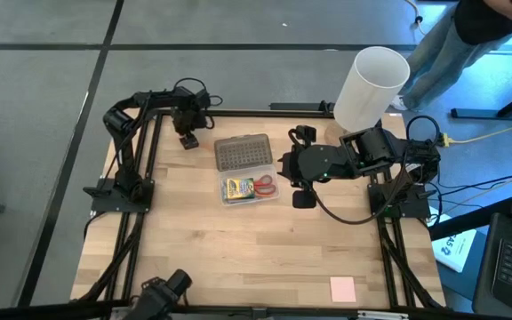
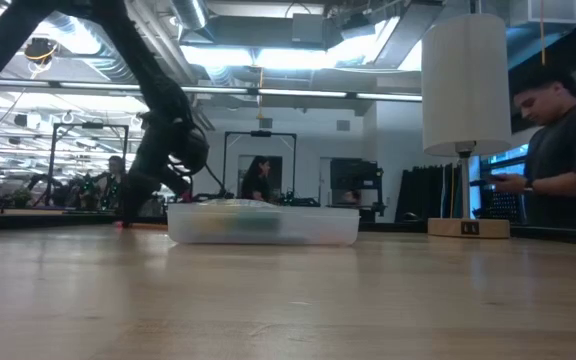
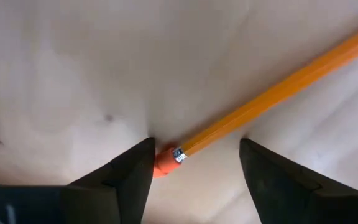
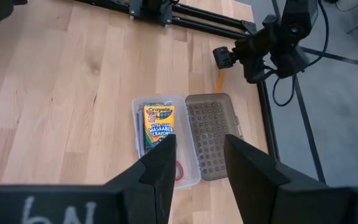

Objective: Pack school essentials
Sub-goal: Put the orange pencil into the black supply box

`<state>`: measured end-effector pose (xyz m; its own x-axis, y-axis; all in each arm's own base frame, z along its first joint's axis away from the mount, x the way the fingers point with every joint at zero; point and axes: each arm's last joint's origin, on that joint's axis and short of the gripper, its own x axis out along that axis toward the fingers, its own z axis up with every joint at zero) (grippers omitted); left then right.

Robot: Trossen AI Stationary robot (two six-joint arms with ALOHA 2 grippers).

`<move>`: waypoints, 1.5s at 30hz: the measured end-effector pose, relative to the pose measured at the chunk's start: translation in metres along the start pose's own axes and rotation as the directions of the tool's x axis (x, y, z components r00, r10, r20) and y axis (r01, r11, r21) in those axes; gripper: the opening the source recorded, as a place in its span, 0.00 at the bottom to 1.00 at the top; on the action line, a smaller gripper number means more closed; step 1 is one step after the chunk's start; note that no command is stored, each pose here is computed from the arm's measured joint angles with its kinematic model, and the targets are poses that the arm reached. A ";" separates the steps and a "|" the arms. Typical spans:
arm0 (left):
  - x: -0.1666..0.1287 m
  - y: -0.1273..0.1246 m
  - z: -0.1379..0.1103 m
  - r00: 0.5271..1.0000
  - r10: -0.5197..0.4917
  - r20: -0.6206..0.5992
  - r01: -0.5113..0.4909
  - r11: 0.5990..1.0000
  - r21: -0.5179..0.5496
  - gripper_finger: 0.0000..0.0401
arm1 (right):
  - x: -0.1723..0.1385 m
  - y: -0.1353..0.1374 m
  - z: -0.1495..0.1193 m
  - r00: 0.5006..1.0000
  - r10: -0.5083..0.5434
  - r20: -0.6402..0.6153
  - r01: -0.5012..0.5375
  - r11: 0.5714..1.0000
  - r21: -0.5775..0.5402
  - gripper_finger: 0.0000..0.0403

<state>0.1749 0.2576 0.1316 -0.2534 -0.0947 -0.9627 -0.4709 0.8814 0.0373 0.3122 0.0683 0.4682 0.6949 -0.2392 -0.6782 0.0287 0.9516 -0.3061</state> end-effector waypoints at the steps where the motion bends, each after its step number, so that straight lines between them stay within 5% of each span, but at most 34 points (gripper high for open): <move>1: 0.000 -0.003 0.000 1.000 0.000 -0.013 0.000 1.000 0.002 0.57 | 0.000 0.000 0.000 1.000 0.000 0.000 0.000 1.000 -0.002 0.34; 13: -0.001 -0.016 0.003 0.996 0.063 -0.061 -0.060 0.997 0.040 0.55 | 0.000 0.000 0.000 1.000 0.001 -0.003 -0.001 1.000 -0.005 0.34; 39: 0.010 -0.021 -0.003 0.994 0.071 -0.080 -0.067 0.996 0.053 0.04 | 0.000 0.000 0.000 1.000 0.002 -0.002 -0.002 1.000 0.002 0.34; 45: 0.010 -0.024 -0.003 0.993 0.070 -0.093 -0.065 0.996 0.062 0.03 | 0.000 0.000 0.000 1.000 0.002 -0.002 -0.002 1.000 0.002 0.34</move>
<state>0.1813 0.2340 0.1214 -0.3635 -0.0750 -0.9286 -0.4003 0.9126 0.0830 0.3121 0.0685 0.4679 0.6933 -0.2376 -0.6803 0.0284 0.9524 -0.3036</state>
